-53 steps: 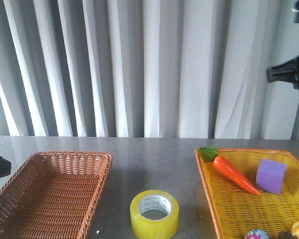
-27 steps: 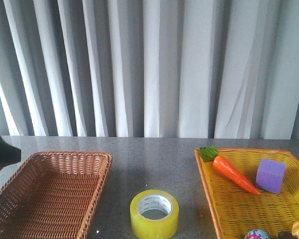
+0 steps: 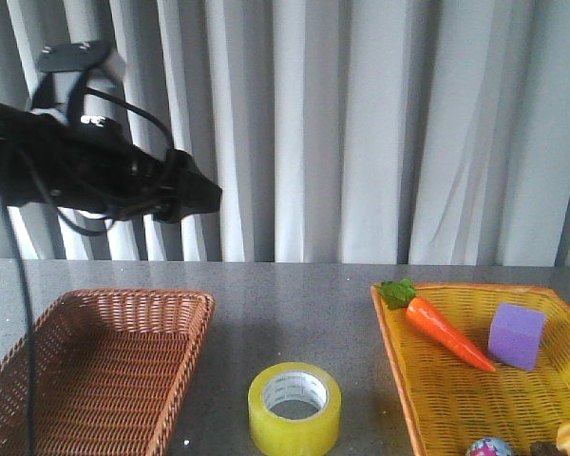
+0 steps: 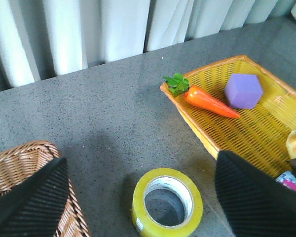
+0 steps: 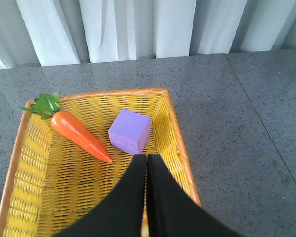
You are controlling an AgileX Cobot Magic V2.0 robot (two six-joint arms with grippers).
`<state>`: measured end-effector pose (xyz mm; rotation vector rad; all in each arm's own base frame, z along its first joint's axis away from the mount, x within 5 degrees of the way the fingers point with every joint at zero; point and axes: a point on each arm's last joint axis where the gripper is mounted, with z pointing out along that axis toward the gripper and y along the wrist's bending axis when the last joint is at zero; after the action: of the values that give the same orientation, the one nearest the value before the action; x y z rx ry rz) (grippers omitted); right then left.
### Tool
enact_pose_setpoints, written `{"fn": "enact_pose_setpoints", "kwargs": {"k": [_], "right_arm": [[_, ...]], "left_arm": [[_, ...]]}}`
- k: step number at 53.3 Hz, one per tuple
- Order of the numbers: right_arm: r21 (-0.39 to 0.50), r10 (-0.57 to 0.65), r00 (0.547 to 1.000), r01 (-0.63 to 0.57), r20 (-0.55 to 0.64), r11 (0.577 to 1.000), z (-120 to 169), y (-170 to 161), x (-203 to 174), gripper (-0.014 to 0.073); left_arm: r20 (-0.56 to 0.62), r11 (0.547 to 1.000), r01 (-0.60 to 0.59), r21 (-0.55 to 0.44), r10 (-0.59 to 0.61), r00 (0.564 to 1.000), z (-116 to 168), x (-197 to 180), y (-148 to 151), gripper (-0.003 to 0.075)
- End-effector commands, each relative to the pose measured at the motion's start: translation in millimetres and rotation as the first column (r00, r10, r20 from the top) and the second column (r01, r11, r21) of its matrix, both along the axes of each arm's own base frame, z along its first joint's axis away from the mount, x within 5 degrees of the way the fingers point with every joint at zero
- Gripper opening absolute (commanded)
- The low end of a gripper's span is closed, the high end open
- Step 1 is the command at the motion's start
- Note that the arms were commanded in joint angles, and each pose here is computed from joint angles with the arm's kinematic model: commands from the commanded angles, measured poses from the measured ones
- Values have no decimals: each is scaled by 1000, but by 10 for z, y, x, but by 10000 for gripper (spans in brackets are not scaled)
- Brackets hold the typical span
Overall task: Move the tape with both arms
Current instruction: 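Move the left gripper down to the tape roll and grasp its rim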
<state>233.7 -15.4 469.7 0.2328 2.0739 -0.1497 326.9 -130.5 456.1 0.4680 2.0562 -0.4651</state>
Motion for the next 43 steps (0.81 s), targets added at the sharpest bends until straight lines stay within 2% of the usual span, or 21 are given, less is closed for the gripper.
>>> {"fn": "enact_pose_setpoints", "kwargs": {"k": [1,8,20,29,43], "right_arm": [[-24,3,995,0,100,1000,161,-22,-59,-8],[-28,5,995,-2,99,1000,161,-22,-59,-8],[-28,5,995,-2,99,1000,161,-22,-59,-8],[-28,5,995,-2,99,1000,161,-22,-59,-8],[-28,5,995,-2,99,1000,161,-22,-59,-8]], "left_arm": [[70,1000,-18,2,17,997,95,110,-153,586],[-10,997,-20,73,21,1000,-221,375,-413,586],[-139,969,35,243,-1,990,-949,672,-816,586],[-252,979,-28,200,79,964,-1293,814,-905,586],[-346,971,-12,238,96,933,-1632,878,-990,586]]}}
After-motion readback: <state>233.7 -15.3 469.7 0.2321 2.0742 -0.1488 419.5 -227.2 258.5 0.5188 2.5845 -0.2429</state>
